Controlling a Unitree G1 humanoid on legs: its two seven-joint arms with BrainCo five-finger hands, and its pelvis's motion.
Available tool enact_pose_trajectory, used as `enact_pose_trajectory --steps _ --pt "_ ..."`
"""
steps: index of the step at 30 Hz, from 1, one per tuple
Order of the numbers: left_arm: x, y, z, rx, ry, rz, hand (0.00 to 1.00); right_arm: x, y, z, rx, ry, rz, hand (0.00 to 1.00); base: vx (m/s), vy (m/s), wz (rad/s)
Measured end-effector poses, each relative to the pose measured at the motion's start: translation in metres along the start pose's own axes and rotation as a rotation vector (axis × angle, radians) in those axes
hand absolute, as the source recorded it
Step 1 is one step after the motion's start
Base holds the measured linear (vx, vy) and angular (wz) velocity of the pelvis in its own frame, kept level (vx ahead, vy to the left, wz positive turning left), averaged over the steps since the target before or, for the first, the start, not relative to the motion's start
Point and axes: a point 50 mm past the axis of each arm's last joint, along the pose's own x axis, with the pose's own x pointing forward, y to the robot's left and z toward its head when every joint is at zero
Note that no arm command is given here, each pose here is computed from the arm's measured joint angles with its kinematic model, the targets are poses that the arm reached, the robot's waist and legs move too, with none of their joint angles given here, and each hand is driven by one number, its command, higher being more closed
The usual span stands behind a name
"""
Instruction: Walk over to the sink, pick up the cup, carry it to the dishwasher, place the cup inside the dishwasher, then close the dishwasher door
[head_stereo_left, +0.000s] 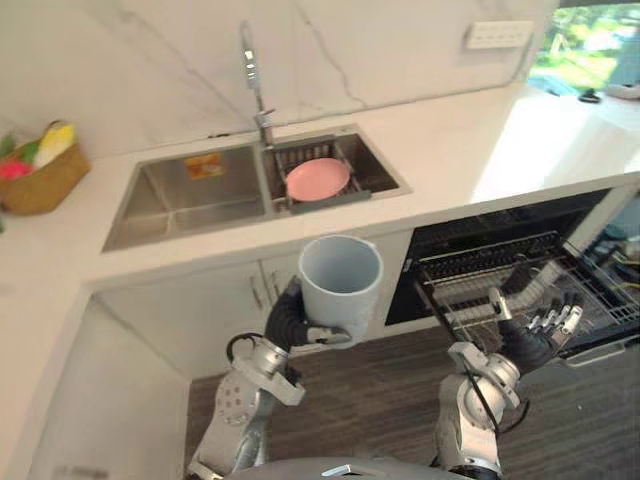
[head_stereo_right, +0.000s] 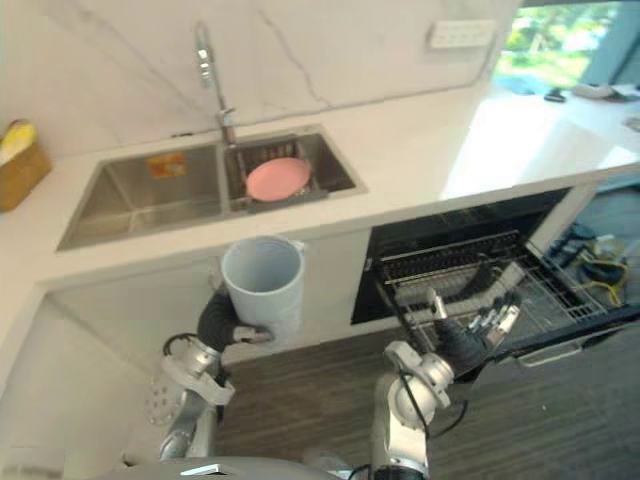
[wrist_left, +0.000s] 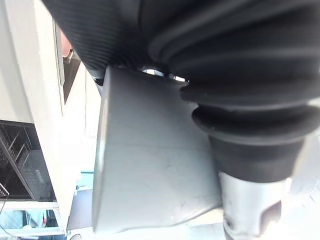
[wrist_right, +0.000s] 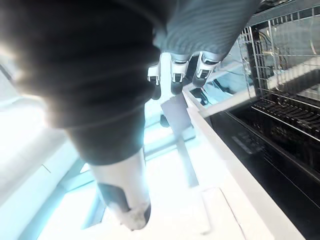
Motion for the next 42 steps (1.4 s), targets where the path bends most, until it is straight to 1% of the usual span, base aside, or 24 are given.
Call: enact_pose_trajectory --steps 2,3,5,7,8,10,11,12,15,17,19,21,24,26,28,31,32,33,36,38,39,42 --pt "0.002 -0.009 -0.003 -0.022 0.011 -0.020 1.00 0.005 -0.002 0.006 0.008 -0.031 -0.024 0.00 0.57 0.245 -0.37" --pt "0.002 -0.019 -0.005 -0.048 0.027 -0.014 1.00 0.009 -0.004 0.011 -0.002 -0.049 -0.027 0.00 0.47 0.218 -0.47" --pt "0.004 -0.023 -0.007 -0.032 0.070 -0.044 1.00 0.002 -0.004 0.009 0.007 -0.013 -0.056 0.00 0.49 0.219 -0.37" --pt "0.012 -0.032 0.001 -0.053 0.029 -0.066 1.00 -0.005 0.004 0.024 0.056 -0.053 -0.033 0.00 0.42 0.161 -0.33" --pt "0.019 -0.040 0.009 -0.070 -0.006 -0.111 1.00 -0.006 0.011 0.037 0.093 -0.098 -0.016 0.00 0.33 0.134 -0.43" --pt "0.023 -0.045 0.015 -0.072 -0.025 -0.138 1.00 -0.008 0.019 0.044 0.120 -0.121 0.012 0.00 0.29 0.127 -0.94" --pt "0.025 -0.044 0.017 -0.070 -0.022 -0.113 1.00 -0.009 0.027 0.040 0.129 -0.101 0.064 0.00 0.19 0.083 -1.36" --pt "0.025 -0.043 0.017 -0.070 -0.019 -0.104 1.00 -0.009 0.029 0.039 0.134 -0.092 0.074 0.00 0.17 0.073 -1.85" --pt "0.026 -0.032 0.017 -0.044 0.001 0.000 1.00 -0.018 0.042 0.022 0.129 0.008 0.200 0.00 0.16 0.048 -1.23" --pt "0.027 -0.025 0.018 -0.028 -0.002 0.042 1.00 -0.020 0.047 0.019 0.117 0.031 0.238 0.00 0.12 -0.033 -1.09" --pt "0.030 -0.009 0.021 0.005 -0.020 0.124 1.00 -0.021 0.060 0.014 0.128 0.056 0.293 0.00 0.05 -0.043 -1.20" --pt "0.035 0.001 0.019 0.033 -0.016 0.151 1.00 -0.021 0.066 0.008 0.121 0.081 0.315 0.00 0.02 -0.082 -0.51" --pt "0.039 0.002 0.019 0.047 -0.017 0.143 1.00 -0.021 0.071 0.006 0.107 0.105 0.329 0.00 -0.01 -0.204 0.16" --pt "0.041 -0.002 0.015 0.031 -0.010 0.127 1.00 -0.017 0.068 0.001 0.055 0.125 0.348 0.00 -0.04 -0.250 0.41" --pt "0.043 -0.003 0.019 0.029 -0.030 0.106 1.00 -0.014 0.074 0.000 0.029 0.141 0.402 0.00 -0.07 -0.228 0.19" --pt "0.046 0.000 0.027 0.043 -0.073 0.107 1.00 -0.017 0.090 0.000 0.072 0.193 0.494 0.00 -0.11 -0.229 0.09" --pt "0.046 0.004 0.030 0.050 -0.085 0.121 1.00 -0.023 0.100 -0.001 0.096 0.229 0.569 0.00 -0.11 -0.217 0.01" --pt "0.046 0.005 0.031 0.052 -0.086 0.127 1.00 -0.026 0.102 -0.002 0.095 0.246 0.591 0.00 -0.12 -0.258 0.05" --pt "0.042 0.003 0.030 0.030 -0.096 0.133 1.00 -0.031 0.094 -0.004 0.066 0.302 0.622 0.00 -0.09 -0.166 0.56" --pt "0.037 0.000 0.027 0.006 -0.092 0.126 1.00 -0.028 0.079 -0.010 0.026 0.342 0.585 0.00 -0.12 -0.055 0.88" --pt "0.036 -0.001 0.030 -0.004 -0.124 0.128 1.00 -0.022 0.069 -0.013 0.003 0.357 0.559 0.00 -0.07 0.021 0.44" --pt "0.032 0.001 0.039 -0.001 -0.182 0.148 1.00 -0.024 0.069 -0.014 -0.004 0.375 0.588 0.00 -0.05 0.020 0.07"
